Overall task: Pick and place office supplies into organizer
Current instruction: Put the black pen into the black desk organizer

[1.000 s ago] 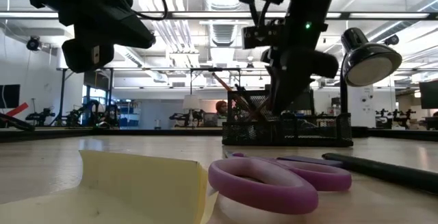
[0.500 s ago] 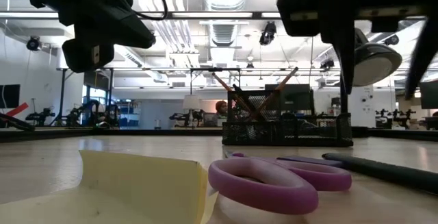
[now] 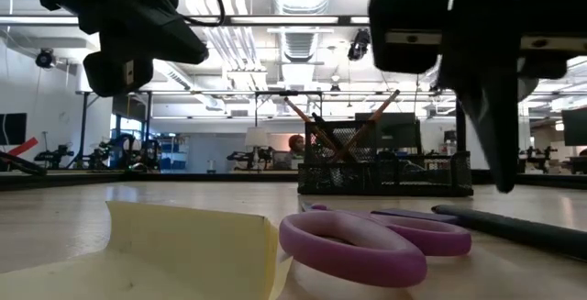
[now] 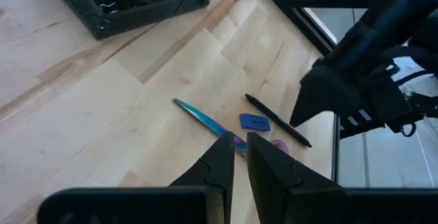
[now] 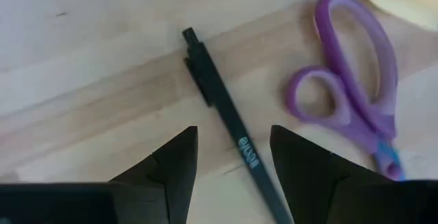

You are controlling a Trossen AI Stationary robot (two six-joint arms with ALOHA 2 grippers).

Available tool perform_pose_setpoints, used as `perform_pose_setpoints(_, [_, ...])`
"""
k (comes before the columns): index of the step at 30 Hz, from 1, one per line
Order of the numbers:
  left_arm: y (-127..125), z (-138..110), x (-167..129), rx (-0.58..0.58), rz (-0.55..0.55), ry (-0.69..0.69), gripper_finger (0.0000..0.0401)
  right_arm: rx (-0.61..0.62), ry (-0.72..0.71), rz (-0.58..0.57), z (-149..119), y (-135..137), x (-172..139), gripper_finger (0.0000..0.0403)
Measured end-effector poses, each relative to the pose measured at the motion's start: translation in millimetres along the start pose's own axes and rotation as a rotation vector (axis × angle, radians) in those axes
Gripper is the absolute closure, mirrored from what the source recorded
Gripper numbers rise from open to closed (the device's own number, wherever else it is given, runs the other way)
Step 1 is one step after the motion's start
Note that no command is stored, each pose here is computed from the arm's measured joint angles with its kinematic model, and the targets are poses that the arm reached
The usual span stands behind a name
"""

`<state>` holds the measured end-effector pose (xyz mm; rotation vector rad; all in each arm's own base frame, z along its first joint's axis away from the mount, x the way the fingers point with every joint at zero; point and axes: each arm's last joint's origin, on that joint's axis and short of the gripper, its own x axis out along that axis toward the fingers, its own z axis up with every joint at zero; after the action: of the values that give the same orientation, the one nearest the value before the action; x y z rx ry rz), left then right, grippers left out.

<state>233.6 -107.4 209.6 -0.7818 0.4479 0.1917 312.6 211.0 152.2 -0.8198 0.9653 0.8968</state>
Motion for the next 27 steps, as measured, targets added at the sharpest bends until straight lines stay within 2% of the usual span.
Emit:
perform_pose_setpoints(3, [0, 0, 0, 0.0, 0.0, 0.0, 0.0376, -0.046, -0.013, -0.002, 6, -4, 1, 0.0227])
perform_pose_setpoints(11, [0, 0, 0, 0.0, 0.001, 0.0, 0.0376, -0.019, -0.028, 0.088, 7, -7, 19, 0.0243])
perform_pose_setpoints(15, [0, 0, 0, -0.001, 0.0, 0.0, 0.0376, 0.046, -0.023, 0.083, 3, -18, 22, 0.0256])
perform_pose_setpoints(23, [-1, 0, 0, -0.003, -0.003, -0.001, 0.0376, 0.168, 0.013, 0.172, -8, -34, 30, 0.0292])
perform_pose_setpoints(27, [-1, 0, 0, -0.003, -0.004, -0.001, 0.0376, 0.177, 0.017, 0.208, -12, -35, 35, 0.0313])
